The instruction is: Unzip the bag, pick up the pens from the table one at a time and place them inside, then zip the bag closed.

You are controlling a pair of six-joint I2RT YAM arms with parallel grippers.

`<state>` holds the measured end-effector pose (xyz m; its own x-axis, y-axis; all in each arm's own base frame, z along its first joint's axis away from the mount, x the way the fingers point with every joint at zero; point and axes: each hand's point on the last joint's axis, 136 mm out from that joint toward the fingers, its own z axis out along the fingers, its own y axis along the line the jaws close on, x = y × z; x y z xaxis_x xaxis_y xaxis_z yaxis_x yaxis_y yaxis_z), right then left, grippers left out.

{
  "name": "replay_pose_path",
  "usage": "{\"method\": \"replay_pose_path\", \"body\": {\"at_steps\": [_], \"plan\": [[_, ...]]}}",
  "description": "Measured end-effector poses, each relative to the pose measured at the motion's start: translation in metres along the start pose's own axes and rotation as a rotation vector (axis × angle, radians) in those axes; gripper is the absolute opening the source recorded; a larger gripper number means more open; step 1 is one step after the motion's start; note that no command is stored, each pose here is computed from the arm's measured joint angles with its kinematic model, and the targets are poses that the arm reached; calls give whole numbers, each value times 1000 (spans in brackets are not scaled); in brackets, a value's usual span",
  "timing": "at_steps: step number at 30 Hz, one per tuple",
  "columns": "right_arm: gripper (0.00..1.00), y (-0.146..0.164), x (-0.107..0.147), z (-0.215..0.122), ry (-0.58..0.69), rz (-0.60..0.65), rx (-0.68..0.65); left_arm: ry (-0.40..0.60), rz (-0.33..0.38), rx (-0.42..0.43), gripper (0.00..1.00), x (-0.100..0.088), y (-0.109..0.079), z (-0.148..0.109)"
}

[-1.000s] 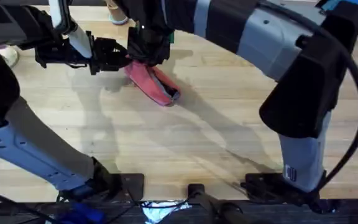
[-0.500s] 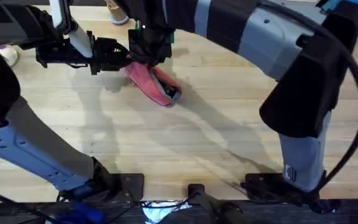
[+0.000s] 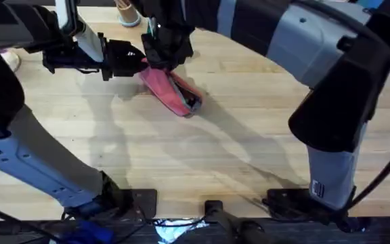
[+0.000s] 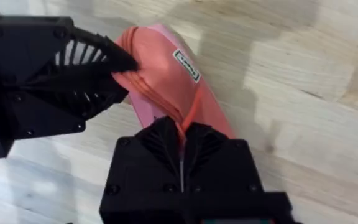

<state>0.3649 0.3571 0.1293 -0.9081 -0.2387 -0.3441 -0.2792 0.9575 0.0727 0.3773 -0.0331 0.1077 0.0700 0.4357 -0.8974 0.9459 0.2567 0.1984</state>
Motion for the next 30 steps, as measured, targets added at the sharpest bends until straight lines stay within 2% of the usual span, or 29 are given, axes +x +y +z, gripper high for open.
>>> {"method": "replay_pose_path", "body": {"at_steps": [30], "plan": [[34, -16, 11, -17, 43, -455, 53, -63, -6, 18, 42, -14, -4, 8]]}}
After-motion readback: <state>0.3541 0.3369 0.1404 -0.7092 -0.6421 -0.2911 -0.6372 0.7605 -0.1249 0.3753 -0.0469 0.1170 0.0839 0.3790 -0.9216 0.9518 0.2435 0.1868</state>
